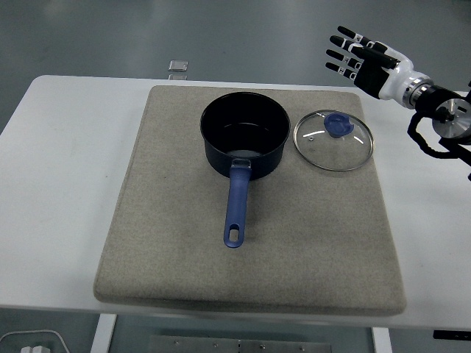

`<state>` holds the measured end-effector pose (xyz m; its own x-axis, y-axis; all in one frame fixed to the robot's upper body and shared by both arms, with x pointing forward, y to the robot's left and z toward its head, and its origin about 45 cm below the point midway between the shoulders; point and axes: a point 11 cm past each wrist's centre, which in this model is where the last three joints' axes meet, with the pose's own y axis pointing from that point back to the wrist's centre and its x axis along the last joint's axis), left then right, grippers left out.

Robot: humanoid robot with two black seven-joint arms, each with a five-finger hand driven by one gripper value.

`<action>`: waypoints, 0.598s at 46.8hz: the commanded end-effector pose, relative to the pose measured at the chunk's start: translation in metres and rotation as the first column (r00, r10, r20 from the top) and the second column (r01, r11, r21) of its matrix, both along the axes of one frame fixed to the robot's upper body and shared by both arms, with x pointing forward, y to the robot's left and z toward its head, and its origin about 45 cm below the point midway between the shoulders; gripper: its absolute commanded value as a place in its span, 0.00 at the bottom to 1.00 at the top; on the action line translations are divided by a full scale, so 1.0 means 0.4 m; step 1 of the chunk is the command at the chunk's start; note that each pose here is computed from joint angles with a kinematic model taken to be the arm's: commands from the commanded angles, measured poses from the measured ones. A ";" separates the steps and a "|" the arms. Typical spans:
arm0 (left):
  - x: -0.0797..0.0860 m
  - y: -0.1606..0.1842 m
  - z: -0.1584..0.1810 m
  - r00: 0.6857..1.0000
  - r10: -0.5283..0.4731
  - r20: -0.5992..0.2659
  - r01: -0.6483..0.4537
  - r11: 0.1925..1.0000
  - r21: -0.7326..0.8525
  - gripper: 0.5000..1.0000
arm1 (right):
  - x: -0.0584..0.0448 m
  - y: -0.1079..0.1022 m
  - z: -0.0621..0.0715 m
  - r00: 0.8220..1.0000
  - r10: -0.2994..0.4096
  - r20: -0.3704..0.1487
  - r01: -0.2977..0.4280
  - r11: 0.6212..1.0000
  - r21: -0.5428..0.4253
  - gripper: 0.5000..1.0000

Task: Lift the pot lid and place it to the right of the pot.

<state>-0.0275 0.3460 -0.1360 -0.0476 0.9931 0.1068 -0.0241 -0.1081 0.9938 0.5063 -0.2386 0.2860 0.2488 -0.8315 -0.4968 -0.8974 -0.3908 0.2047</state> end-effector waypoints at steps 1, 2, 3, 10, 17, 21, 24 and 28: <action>0.000 0.000 0.000 1.000 0.000 0.000 0.000 1.000 0.000 1.00 | 0.004 -0.001 0.010 1.000 -0.016 0.002 0.016 0.999 0.047 0.82; 0.000 0.000 0.000 1.000 0.000 0.000 0.000 1.000 0.000 1.00 | 0.004 -0.001 0.010 1.000 -0.018 0.006 0.018 0.999 0.047 0.82; 0.000 0.000 0.000 1.000 0.000 0.000 0.000 1.000 0.000 1.00 | 0.003 -0.002 0.009 1.000 -0.018 0.008 0.018 0.999 0.047 0.82; 0.000 0.000 0.000 1.000 0.000 0.000 0.000 1.000 0.000 1.00 | 0.001 -0.003 0.005 1.000 -0.006 0.019 0.006 1.000 0.005 0.82; 0.000 0.000 0.000 1.000 0.000 0.000 0.000 1.000 0.000 1.00 | 0.000 0.002 0.009 1.000 0.009 0.030 -0.008 1.000 -0.004 0.83; 0.000 0.000 0.000 1.000 0.000 0.000 0.000 1.000 0.000 1.00 | -0.001 0.007 0.010 0.999 0.017 0.031 -0.017 1.000 -0.001 0.83; 0.000 0.000 0.000 1.000 0.000 0.000 0.000 1.000 0.000 1.00 | -0.001 0.007 0.010 0.999 0.017 0.031 -0.017 1.000 -0.001 0.83; 0.000 0.000 0.000 1.000 0.000 0.000 0.000 1.000 0.000 1.00 | -0.002 0.008 0.007 0.999 0.016 0.028 -0.016 1.000 0.000 0.83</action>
